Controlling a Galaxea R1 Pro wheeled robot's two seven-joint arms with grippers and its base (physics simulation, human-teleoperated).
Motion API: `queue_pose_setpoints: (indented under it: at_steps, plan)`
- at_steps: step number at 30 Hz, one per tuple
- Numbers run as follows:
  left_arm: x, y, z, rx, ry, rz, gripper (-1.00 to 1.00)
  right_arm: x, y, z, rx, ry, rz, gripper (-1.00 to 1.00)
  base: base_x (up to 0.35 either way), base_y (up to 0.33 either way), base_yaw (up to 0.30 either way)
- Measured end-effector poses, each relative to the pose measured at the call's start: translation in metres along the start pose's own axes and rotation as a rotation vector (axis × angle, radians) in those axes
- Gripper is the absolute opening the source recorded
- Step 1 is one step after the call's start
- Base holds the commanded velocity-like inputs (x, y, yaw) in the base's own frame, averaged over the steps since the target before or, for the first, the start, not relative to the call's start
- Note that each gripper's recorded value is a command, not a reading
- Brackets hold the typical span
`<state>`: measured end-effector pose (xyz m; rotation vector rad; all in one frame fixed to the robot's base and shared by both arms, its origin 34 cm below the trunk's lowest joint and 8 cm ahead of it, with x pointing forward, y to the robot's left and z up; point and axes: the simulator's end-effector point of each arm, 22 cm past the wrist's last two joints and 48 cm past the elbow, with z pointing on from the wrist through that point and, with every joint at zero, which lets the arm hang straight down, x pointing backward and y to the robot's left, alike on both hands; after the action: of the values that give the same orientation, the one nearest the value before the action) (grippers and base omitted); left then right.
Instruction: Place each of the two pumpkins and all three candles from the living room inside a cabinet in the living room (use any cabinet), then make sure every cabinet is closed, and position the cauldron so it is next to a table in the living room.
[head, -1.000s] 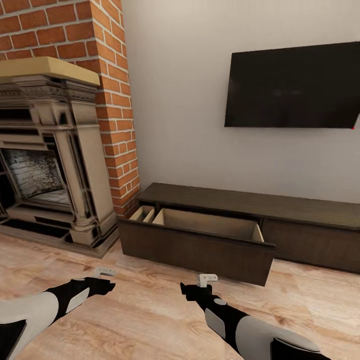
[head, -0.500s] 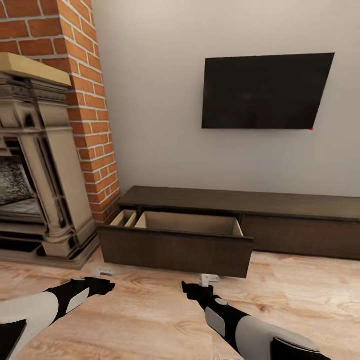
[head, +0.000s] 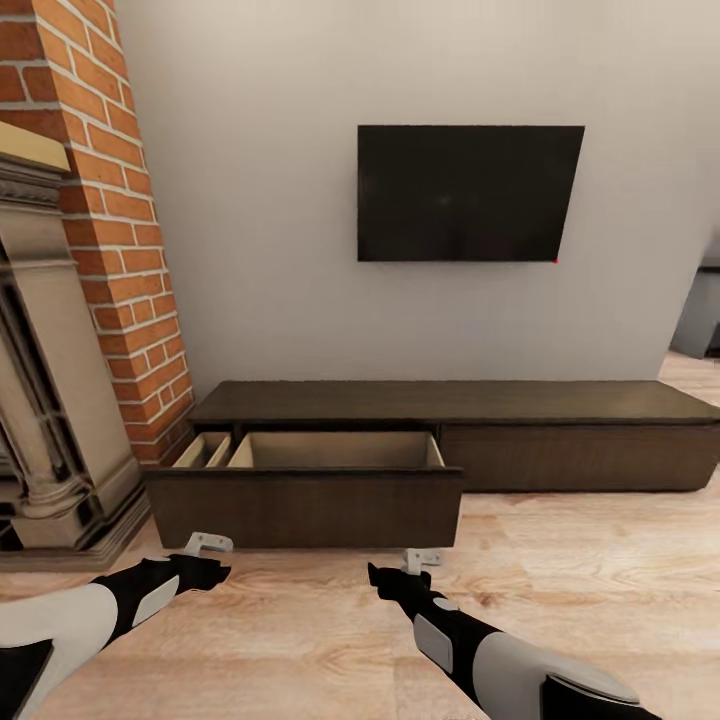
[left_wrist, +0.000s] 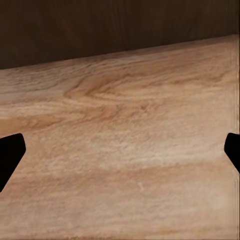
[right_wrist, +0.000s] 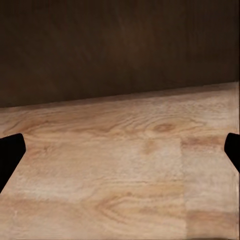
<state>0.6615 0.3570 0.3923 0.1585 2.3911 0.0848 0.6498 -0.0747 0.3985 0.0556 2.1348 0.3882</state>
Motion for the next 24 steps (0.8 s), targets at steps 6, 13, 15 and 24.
queue_pose_setpoints:
  at_steps: [6,13,15,24]
  plan:
    - [-0.001,0.000,-0.001,-0.001,-0.003,0.000,1.00,-0.002,0.001,-0.001,-0.001,-0.003,-0.001,1.00,0.000,0.000,-0.154]
    - [-0.002,0.000,-0.001,0.000,-0.006,0.000,1.00,-0.002,0.000,-0.001,0.000,-0.004,-0.009,1.00,0.000,0.000,-0.015]
    - [-0.018,-0.024,0.000,0.033,-0.072,0.008,1.00,-0.011,-0.011,-0.001,0.047,-0.044,-0.019,1.00,0.000,0.000,0.000]
    - [-0.057,-0.158,-0.028,0.025,-0.565,-0.232,1.00,-0.077,-0.061,-0.022,0.323,-0.309,-0.317,1.00,0.000,0.000,0.000]
